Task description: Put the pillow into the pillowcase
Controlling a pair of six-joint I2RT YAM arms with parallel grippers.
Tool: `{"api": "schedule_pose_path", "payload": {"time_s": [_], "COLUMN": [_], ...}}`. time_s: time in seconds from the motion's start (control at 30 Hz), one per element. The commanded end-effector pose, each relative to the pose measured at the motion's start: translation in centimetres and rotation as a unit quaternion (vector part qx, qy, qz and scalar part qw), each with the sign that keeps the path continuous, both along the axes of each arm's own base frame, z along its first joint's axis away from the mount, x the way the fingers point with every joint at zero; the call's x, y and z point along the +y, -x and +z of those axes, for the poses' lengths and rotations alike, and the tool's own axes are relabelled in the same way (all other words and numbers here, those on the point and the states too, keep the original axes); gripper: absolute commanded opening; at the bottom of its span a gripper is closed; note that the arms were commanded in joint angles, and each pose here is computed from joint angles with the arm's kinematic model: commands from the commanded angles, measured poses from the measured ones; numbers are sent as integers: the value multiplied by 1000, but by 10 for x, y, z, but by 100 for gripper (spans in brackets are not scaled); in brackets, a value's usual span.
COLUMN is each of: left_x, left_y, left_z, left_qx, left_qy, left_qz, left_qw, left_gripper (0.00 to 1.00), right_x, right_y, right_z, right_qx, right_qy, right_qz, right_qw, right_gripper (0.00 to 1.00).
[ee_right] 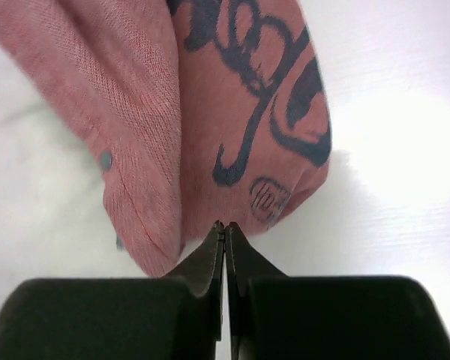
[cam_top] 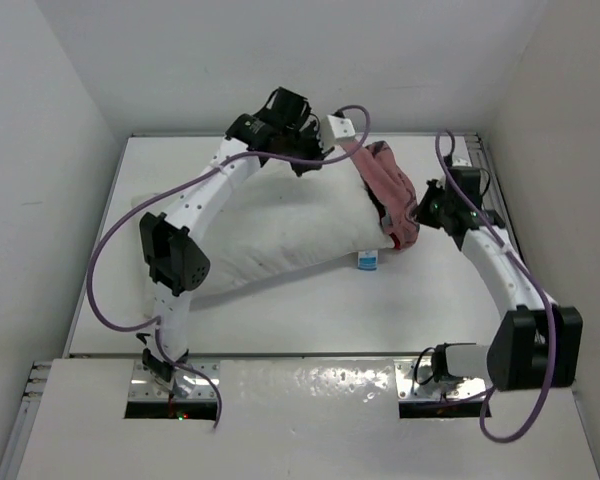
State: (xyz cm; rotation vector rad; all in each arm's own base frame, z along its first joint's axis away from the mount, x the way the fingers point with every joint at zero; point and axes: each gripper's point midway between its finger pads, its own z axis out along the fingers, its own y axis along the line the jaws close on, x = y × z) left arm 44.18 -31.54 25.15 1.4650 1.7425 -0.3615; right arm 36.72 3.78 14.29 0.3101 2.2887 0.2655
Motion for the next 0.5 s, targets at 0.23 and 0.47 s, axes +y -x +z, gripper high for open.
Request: {"api": "schedule_pose_path", "payload": {"time_s": [0.23,0.47], "left_x": [-42,-21], "left_y": [89,60], "left_z": [-58,-110], "left_qx": [-30,-88], "left_qy": [-141,-220], "left_qz": [-81,-34], "left_qw": [986,971], "left_gripper": [74,100], "right_x": [18,51], "right_y": [32,28], "right_z": [5,-8], "right_qx": [-85,-84], "right_qy": [-116,-140], "right_qz": [10,51], "right_qw": [990,985], "right_gripper": [42,49]}}
